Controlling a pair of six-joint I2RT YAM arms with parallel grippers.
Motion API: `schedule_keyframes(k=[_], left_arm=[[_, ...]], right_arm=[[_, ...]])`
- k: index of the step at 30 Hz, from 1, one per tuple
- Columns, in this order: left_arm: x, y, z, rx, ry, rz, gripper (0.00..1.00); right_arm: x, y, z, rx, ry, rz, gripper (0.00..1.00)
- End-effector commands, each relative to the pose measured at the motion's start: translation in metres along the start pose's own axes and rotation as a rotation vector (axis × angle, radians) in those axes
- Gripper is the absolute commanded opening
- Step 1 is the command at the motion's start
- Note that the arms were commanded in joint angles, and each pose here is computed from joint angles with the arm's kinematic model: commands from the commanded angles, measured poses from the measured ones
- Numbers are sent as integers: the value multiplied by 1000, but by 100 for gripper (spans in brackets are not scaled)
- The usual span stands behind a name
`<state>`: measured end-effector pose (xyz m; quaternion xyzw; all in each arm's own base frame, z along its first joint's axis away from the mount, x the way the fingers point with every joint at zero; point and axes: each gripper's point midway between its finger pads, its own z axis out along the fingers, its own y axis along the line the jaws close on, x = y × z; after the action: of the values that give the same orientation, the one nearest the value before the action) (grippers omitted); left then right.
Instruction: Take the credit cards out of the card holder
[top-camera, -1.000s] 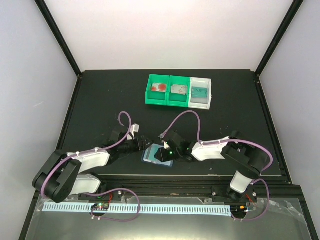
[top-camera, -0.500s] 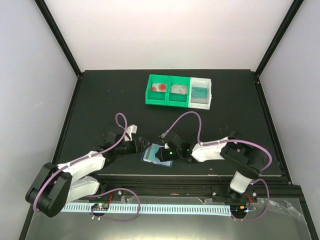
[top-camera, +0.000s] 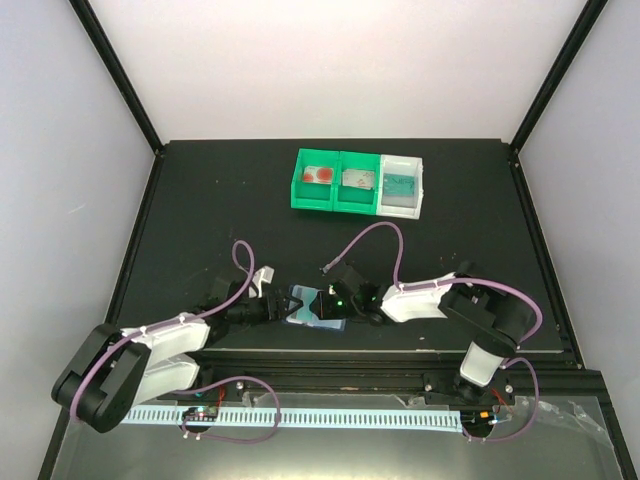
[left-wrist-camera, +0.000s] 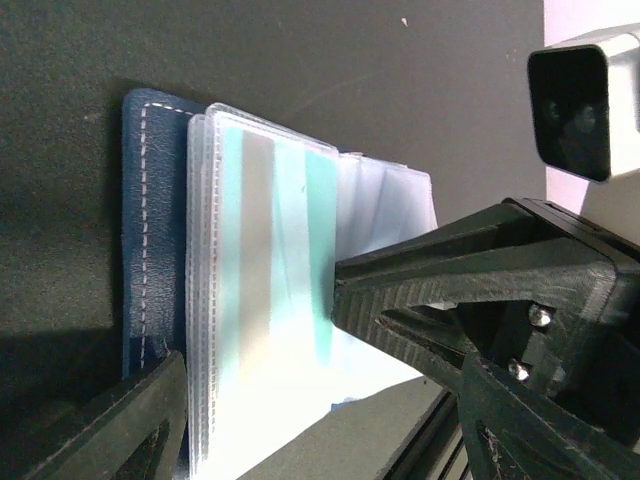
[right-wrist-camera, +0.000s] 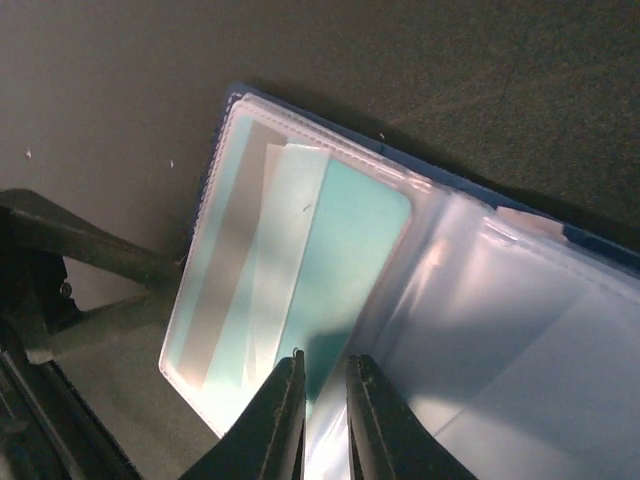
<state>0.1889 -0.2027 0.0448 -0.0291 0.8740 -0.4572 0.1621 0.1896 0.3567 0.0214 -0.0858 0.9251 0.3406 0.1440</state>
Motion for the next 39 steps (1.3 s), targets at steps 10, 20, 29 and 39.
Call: schedule_keyframes(k=[10,20,29,39], left_arm=[[-16,-24,-14,40,-74,64,77],[-25,-26,-18,-5,-92,103,78],[-21,-29,-10,41,-56,116,80],[-18,-27,-4,54,-25,108,80]], right_arm=[[15,-45,10,151,8,10,2],[17,-47,13,144,15,-4,1],[17,-45,12,135,12,-11,1],[17,-45,11,131,9,-13,1]])
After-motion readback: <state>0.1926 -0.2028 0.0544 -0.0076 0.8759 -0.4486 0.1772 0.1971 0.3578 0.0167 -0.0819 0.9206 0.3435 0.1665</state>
